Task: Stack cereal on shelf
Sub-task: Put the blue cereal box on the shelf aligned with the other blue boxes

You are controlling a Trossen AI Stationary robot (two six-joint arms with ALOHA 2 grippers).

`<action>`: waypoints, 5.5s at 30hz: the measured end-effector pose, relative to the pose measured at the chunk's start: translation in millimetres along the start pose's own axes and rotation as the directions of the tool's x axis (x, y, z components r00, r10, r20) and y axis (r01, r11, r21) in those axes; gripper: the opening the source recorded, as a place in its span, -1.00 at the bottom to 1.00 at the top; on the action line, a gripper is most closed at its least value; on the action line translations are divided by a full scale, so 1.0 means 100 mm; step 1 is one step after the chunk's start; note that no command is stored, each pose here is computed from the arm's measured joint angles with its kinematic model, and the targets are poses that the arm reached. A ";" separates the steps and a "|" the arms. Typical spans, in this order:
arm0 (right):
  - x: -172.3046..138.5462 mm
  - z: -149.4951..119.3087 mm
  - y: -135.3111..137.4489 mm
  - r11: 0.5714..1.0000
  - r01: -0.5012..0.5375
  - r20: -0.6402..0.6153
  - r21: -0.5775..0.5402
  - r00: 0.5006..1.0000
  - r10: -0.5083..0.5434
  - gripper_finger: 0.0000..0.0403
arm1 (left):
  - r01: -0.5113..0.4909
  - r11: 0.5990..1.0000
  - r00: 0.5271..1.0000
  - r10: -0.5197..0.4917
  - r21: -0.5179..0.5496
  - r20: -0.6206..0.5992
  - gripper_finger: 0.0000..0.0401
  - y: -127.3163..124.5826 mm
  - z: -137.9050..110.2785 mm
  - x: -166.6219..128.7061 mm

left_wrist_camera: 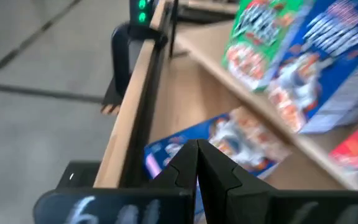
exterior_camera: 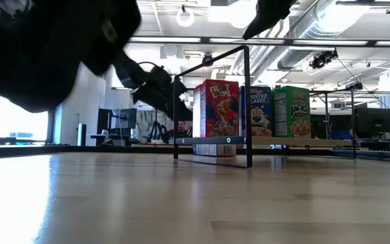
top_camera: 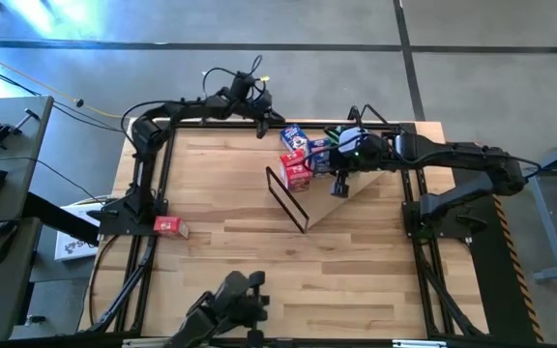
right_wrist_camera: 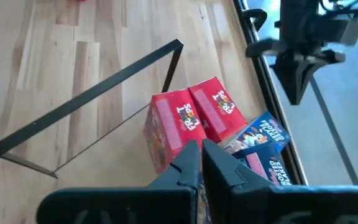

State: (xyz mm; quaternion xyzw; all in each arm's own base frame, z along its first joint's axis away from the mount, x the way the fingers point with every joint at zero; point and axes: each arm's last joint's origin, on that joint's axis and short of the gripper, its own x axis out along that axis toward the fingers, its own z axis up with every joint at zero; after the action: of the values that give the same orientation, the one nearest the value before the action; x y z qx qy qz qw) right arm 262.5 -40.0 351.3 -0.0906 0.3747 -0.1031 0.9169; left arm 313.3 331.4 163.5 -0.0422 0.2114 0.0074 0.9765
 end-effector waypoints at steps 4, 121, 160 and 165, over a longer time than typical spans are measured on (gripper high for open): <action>0.01 -0.01 -0.03 1.000 0.011 -0.004 -0.008 1.000 -0.011 -1.00 | -0.008 1.000 0.997 0.008 0.005 -0.081 -1.00 0.08 -0.06 0.14; 0.03 -0.08 -0.15 0.993 -0.003 -0.061 -0.116 0.998 -0.004 -1.00 | 0.025 0.998 0.777 0.014 0.053 -0.629 -1.00 -1.32 -0.48 -0.37; -0.06 -0.06 0.35 0.983 -0.104 -0.092 -0.153 0.992 0.090 -1.00 | 0.366 0.929 0.836 -0.357 -0.062 -0.416 -1.00 -3.27 -0.67 0.01; -0.17 -0.08 0.66 0.989 -0.070 -0.104 -0.131 0.993 0.057 -1.00 | 0.417 0.907 0.828 -0.406 -0.059 -0.387 -1.00 -3.58 -0.63 0.03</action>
State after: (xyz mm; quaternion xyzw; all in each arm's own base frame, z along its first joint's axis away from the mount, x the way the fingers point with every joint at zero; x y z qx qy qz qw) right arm 253.1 27.2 341.1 -0.1350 0.4287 -0.0526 0.8917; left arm 301.2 -30.3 133.3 -0.0738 0.3878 -0.2143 0.8935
